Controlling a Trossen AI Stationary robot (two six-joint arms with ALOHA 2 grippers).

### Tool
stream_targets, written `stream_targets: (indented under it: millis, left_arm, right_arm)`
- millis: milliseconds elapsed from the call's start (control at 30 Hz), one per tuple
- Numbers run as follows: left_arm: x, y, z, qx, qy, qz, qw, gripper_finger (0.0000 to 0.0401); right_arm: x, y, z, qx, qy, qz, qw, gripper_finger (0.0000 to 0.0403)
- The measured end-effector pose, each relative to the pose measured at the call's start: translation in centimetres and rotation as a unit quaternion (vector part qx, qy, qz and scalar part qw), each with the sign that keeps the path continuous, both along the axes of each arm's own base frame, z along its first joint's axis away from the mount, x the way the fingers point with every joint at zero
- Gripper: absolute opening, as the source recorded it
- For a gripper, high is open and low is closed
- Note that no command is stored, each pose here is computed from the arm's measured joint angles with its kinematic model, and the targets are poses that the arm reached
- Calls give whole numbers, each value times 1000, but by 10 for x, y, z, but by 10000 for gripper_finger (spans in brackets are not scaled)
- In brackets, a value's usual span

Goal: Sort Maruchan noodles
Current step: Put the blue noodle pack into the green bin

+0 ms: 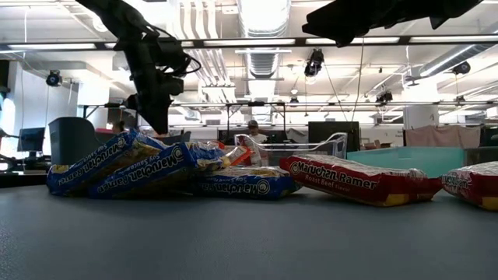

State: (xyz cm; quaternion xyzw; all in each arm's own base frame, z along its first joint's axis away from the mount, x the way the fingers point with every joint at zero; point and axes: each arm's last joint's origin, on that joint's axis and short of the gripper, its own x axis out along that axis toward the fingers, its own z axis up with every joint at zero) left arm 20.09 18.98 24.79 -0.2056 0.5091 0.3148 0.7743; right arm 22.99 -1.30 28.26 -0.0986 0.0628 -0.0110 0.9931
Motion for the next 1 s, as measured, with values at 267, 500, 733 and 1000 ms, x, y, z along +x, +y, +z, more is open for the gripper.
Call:
stream_targets:
  millis: [267,500,733,1000]
  left_arm:
    - [-4,-2,-9,5,28,6,1000,137]
    - [-6,0,-9,10,32,15,999,138]
    - [-4,-3,-11,0,26,11,1000,138]
    - [8,-31,6,-2,-23,-37,999,138]
  right_arm:
    - [0,0,0,0,0,0,1000,203]
    - [0,0,0,0,0,0,1000,203]
    - [0,0,0,0,0,0,1000,203]
    - [0,0,0,53,-2,-7,999,203]
